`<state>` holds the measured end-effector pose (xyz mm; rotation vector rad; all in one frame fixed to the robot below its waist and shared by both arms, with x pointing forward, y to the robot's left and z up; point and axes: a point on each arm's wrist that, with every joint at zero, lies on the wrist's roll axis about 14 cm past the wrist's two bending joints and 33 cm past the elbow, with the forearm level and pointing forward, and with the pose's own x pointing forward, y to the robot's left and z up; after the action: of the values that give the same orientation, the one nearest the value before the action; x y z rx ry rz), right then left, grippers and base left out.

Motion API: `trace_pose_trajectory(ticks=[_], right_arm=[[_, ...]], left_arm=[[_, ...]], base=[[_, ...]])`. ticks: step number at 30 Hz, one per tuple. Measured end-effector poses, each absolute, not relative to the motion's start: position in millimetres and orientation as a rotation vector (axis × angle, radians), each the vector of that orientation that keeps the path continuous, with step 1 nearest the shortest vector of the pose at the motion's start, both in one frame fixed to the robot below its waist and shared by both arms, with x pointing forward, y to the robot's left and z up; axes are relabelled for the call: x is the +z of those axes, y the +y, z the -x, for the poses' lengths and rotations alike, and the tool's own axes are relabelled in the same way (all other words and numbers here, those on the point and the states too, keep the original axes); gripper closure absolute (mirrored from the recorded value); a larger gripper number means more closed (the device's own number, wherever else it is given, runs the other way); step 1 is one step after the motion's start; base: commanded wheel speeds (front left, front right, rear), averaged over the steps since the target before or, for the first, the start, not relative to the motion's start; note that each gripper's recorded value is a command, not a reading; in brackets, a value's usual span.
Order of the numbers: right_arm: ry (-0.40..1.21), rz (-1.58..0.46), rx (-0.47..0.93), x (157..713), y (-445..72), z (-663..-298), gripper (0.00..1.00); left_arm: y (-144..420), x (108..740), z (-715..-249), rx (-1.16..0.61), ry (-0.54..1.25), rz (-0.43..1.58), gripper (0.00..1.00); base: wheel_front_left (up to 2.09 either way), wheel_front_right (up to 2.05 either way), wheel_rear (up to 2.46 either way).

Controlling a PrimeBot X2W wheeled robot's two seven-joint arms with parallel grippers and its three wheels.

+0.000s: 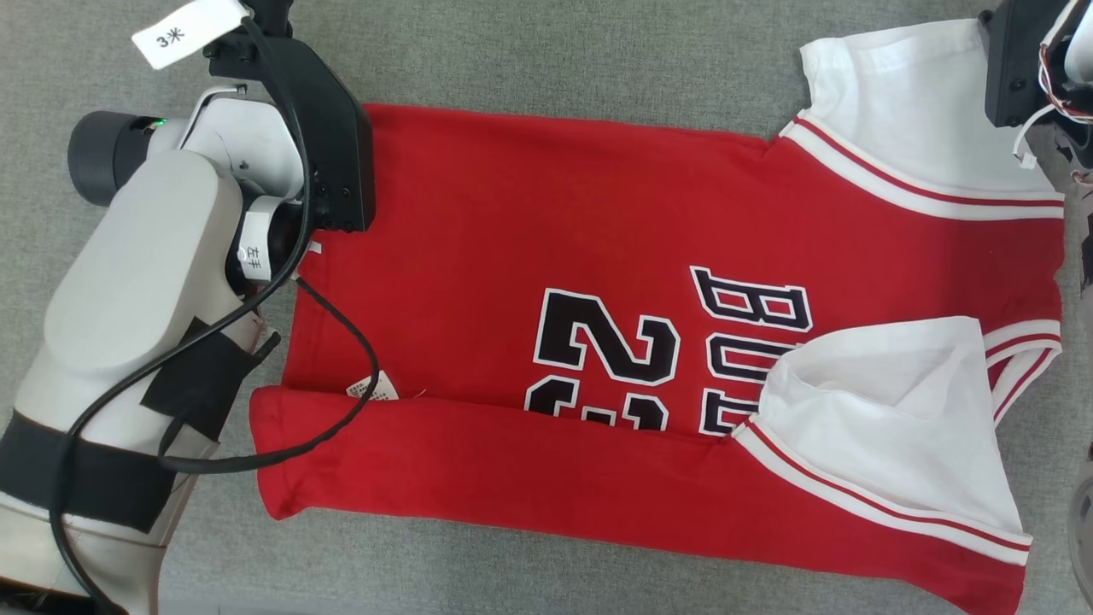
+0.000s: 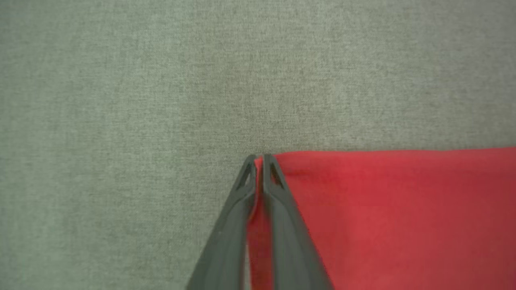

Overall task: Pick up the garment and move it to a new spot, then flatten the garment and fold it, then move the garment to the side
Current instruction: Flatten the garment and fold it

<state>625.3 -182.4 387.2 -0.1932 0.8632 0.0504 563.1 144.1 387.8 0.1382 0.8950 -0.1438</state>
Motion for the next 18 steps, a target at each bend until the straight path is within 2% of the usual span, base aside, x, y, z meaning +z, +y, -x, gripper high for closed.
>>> trace_pose_trajectory(ticks=[10,18], right_arm=[[0.857,0.184,0.059,394,-177,-628,0.00],[0.788,0.172,0.070,397,-171,-634,0.00]], left_arm=[[136,386,-553,-0.169,0.918,-0.120,1.00],[128,385,-549,-0.183,0.916,-0.108,1.00]], base=[[0.00,0.00,0.00],[0.00,0.00,0.00]])
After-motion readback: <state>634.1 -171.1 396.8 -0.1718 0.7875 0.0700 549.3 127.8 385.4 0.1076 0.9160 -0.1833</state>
